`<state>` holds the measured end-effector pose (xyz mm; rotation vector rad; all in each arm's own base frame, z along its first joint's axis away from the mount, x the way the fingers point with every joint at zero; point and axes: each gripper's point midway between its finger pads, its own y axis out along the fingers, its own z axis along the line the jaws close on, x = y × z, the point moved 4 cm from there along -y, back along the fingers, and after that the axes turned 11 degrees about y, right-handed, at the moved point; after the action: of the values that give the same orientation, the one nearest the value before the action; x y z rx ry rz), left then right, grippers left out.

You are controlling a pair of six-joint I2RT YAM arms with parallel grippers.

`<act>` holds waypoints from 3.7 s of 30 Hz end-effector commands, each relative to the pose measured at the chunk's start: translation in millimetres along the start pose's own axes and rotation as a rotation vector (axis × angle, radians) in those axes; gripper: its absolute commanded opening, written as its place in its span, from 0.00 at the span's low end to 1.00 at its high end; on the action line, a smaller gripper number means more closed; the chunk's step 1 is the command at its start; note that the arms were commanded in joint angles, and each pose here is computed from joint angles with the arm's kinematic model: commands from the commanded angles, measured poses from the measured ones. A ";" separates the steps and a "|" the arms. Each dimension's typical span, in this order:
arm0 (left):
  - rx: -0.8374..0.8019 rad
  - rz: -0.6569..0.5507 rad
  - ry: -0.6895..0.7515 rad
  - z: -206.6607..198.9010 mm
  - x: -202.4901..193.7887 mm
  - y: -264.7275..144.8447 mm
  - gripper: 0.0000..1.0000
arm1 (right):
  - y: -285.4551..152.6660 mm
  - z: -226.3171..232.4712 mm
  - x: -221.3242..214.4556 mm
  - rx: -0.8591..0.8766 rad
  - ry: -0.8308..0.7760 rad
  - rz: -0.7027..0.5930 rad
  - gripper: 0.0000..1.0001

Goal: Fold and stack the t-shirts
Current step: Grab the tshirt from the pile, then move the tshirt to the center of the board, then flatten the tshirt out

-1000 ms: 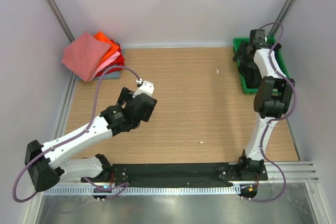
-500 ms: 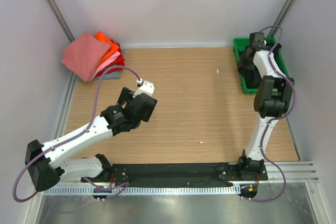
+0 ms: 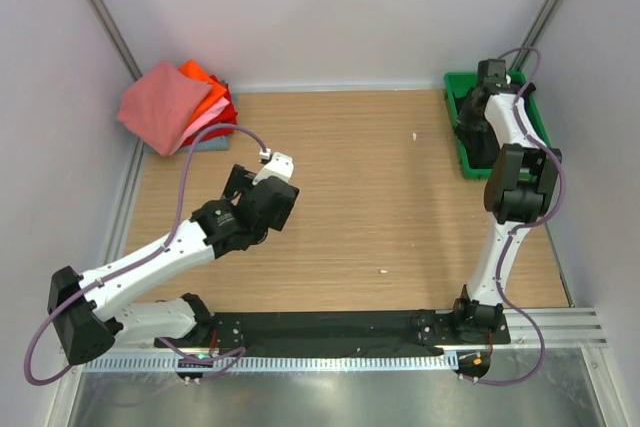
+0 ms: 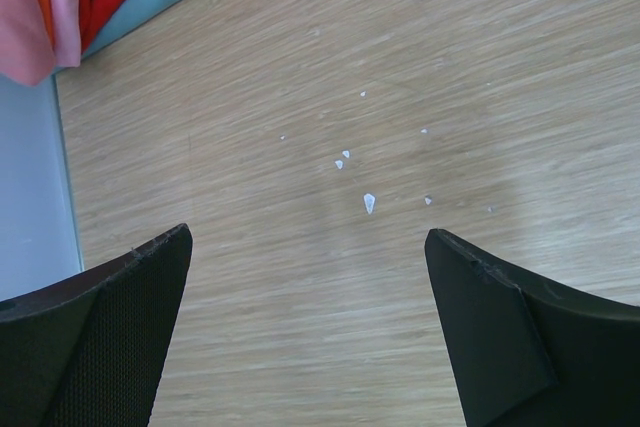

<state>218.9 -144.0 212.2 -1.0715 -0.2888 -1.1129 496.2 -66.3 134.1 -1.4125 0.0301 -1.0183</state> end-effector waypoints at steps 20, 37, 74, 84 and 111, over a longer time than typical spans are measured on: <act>0.272 0.069 -0.204 70.6 -7.9 3.6 1.00 | -232.0 121.4 -168.3 0.324 -0.428 0.009 0.89; 0.001 0.107 -0.284 44.3 20.2 39.6 1.00 | -158.0 76.9 -211.1 0.193 -0.421 0.061 0.91; 0.083 0.110 -0.405 75.7 44.3 38.9 1.00 | -219.5 86.8 -156.8 0.318 -0.405 -0.059 0.01; -0.056 0.211 -0.504 18.9 74.3 148.0 0.91 | -229.7 -20.3 -231.6 0.233 -0.255 0.078 0.01; -0.161 0.381 -0.709 -64.0 38.1 235.4 0.67 | -222.0 -36.7 -247.5 0.195 -0.255 0.121 0.01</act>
<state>414.5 -208.1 65.2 -1.5182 -0.4448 -0.4130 196.4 85.8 165.7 -1.3606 -0.1426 -0.6958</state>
